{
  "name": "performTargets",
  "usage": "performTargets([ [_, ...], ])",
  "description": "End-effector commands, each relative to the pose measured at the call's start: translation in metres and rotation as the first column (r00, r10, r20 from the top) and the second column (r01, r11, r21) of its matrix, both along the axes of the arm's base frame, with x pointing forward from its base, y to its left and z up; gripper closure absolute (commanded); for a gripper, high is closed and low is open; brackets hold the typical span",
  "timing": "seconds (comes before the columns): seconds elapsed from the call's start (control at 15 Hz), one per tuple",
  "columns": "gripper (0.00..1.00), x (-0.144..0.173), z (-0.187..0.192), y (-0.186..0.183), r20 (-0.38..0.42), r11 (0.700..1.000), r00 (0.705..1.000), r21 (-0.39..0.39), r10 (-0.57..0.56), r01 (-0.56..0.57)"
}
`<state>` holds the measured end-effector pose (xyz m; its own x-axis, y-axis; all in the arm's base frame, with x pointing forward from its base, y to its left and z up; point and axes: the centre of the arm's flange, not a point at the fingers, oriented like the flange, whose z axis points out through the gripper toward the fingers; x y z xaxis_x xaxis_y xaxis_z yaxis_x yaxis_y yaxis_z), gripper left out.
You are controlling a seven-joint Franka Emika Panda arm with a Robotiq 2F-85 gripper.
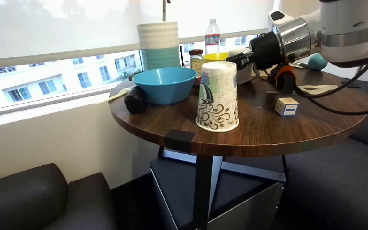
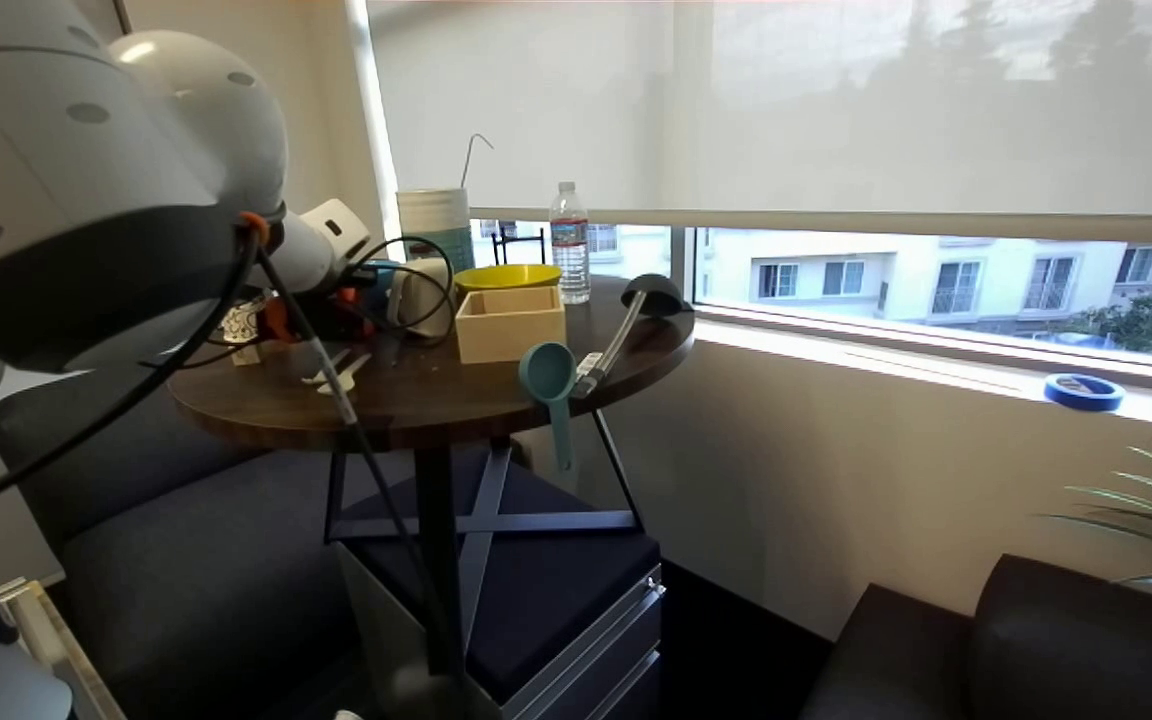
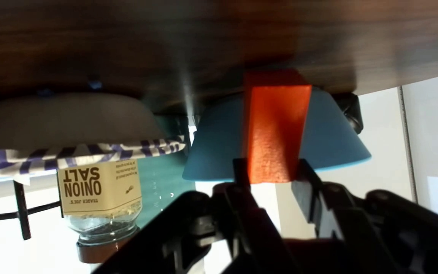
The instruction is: Pick up the red block and place it standing lengthwise on the table, pick up the paper cup and cover the red block on the table
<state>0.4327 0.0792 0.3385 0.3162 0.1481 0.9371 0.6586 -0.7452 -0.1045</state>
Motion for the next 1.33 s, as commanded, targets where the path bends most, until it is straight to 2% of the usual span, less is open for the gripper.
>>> performTargets([
  [0.0, 0.92, -0.032, -0.004, -0.009, 0.010, 1.000, 1.000, -0.002, -0.007, 0.007],
  [0.33, 0.92, -0.032, -0.004, -0.009, 0.021, 1.000, 1.000, -0.005, -0.006, 0.006],
  [0.87, 0.92, -0.036, 0.006, -0.008, 0.097, 1.000, 0.995, 0.015, 0.014, -0.016],
  [1.27, 0.92, -0.038, 0.008, -0.001, 0.124, 0.998, 0.991, 0.020, 0.059, -0.062],
])
